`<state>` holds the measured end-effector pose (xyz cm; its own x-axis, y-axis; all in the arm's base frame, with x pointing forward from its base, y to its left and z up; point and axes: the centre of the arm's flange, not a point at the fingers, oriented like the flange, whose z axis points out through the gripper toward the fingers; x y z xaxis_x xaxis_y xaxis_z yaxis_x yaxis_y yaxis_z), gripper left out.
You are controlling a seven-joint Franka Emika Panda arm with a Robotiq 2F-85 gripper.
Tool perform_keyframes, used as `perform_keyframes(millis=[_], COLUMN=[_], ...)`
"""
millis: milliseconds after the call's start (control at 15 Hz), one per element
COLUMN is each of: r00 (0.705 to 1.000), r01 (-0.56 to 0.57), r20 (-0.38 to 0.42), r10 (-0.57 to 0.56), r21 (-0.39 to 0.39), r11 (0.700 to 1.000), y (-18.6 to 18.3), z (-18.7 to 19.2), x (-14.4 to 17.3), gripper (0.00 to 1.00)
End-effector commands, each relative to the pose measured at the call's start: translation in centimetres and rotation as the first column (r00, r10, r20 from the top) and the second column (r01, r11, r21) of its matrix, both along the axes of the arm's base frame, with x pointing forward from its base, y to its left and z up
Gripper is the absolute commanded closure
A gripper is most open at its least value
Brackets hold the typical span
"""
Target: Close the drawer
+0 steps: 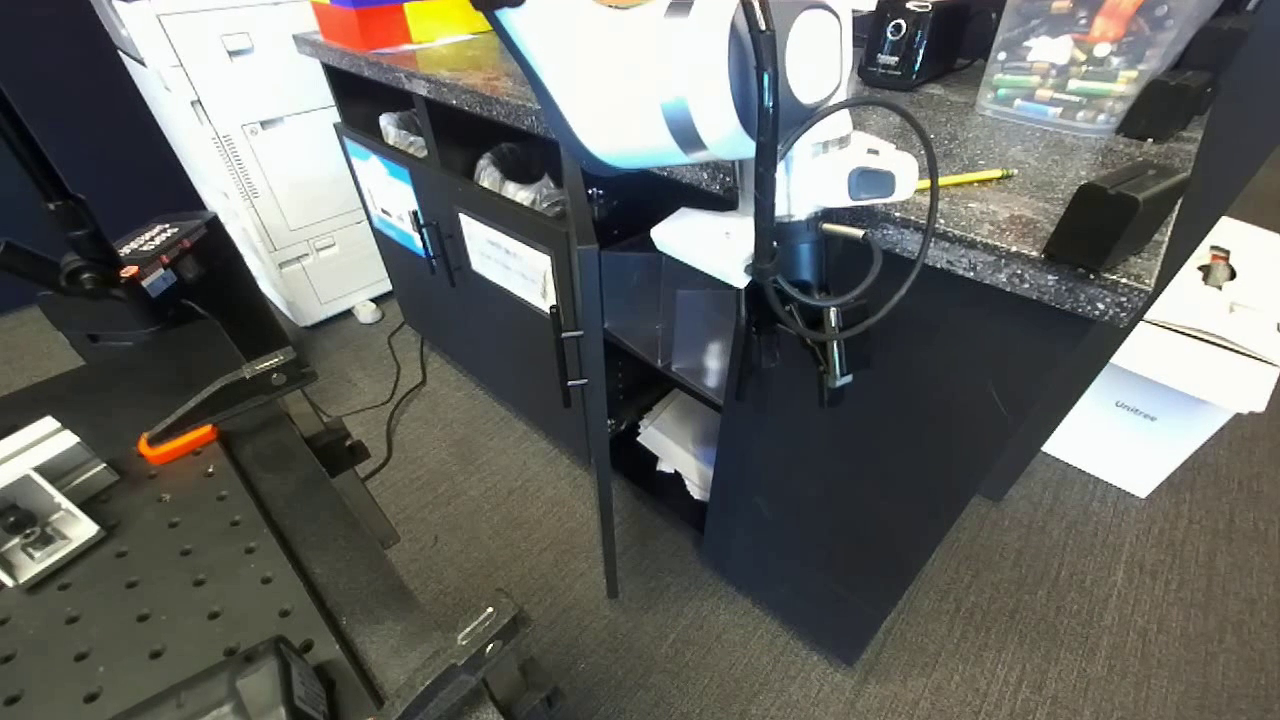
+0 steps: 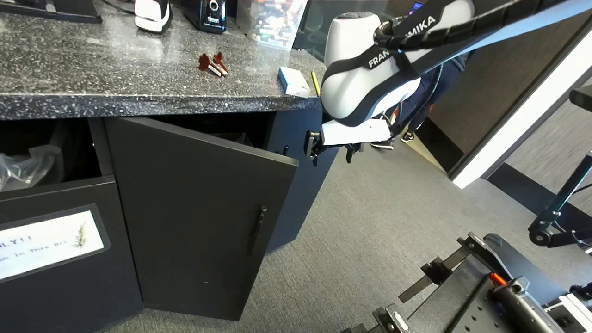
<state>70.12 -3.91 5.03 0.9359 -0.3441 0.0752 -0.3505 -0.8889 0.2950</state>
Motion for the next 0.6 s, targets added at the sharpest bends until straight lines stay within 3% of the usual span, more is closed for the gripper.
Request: perform_keyframes(millis=[0, 333, 400, 533], r00=[0.995, 0.966, 0.978, 0.978], r01=[-0.043, -0.17, -0.15, -0.152], r20=[-0.084, -0.126, -0.102, -0.096], r10=[0.057, 0.224, 0.182, 0.183], r21=[0.161, 0.345, 0.258, 0.267], r11=[0.986, 0.923, 0.954, 0.952], y=[1.2, 0.5, 1.9, 1.2], z=[6.0, 12.8, 8.5, 10.3], x=[-5.3, -8.3, -4.9, -5.3], gripper=[0.0, 0.0, 0.0, 0.0])
